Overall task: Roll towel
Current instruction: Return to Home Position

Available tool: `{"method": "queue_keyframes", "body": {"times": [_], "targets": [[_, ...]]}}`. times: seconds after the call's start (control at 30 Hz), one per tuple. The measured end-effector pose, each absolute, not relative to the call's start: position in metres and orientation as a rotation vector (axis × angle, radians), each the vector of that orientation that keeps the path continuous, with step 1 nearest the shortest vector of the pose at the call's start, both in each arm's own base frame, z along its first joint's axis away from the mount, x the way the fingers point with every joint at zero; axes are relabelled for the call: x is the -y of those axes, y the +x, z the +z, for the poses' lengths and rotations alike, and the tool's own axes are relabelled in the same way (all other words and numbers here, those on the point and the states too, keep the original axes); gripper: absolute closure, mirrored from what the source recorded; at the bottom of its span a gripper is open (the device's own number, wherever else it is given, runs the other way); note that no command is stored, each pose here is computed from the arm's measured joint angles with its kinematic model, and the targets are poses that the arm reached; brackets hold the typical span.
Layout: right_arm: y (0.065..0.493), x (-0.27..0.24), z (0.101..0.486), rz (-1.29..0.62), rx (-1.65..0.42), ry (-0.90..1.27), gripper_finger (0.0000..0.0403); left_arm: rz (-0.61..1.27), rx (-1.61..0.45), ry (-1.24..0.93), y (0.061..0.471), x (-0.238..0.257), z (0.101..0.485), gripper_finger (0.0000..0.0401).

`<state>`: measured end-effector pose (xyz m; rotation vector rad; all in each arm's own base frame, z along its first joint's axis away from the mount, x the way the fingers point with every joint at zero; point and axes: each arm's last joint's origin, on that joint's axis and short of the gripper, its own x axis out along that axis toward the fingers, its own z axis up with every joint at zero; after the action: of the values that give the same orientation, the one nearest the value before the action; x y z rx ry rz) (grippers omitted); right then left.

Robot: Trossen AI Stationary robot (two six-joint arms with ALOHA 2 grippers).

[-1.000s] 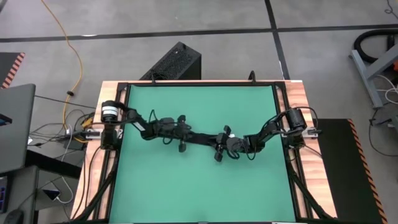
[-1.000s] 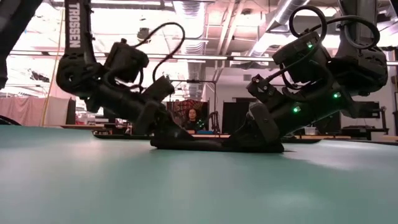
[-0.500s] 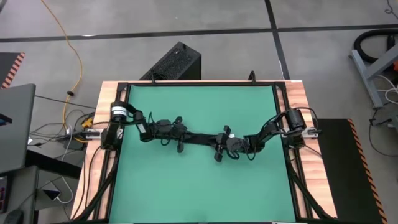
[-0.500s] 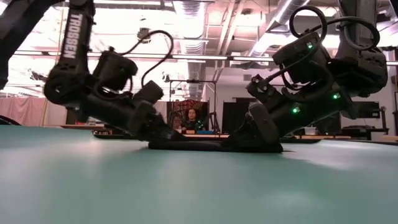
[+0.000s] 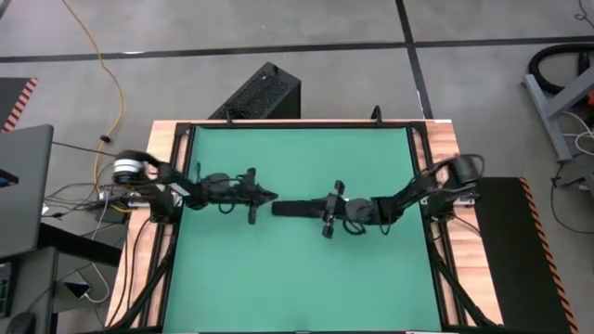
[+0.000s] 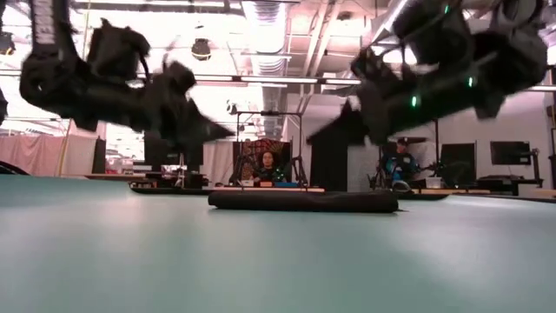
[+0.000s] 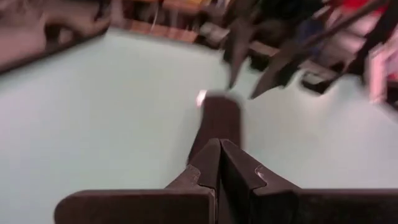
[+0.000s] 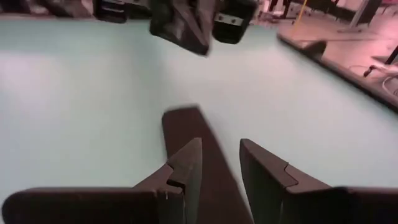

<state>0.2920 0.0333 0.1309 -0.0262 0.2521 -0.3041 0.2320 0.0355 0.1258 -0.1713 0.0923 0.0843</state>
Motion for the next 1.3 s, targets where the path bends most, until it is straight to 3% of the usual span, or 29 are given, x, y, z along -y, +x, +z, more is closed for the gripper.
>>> {"method": "queue_keyframes", "body": {"times": [0.4,0.67,0.9,1.17,1.3], "targets": [[0.238,-0.023,0.235,-0.272,-0.126,-0.068,0.0271,-0.139,0.054,-0.151,0.194,-0.038,0.193,0.0401],[0.171,-0.009,0.275,-0.347,-0.112,-0.053,0.0271,0.026,0.073,-0.112,0.161,-0.064,0.213,0.0401],[0.130,-0.003,0.232,-0.372,0.030,0.025,0.0271,0.211,0.085,-0.096,0.145,-0.060,0.200,0.0401],[0.099,0.004,0.190,-0.425,0.230,0.124,0.0271,0.244,0.146,-0.201,0.127,-0.053,0.177,0.0401],[0.093,0.004,0.177,-0.453,0.134,0.109,0.0271,0.250,0.156,-0.200,0.127,-0.052,0.178,0.0401]]}}
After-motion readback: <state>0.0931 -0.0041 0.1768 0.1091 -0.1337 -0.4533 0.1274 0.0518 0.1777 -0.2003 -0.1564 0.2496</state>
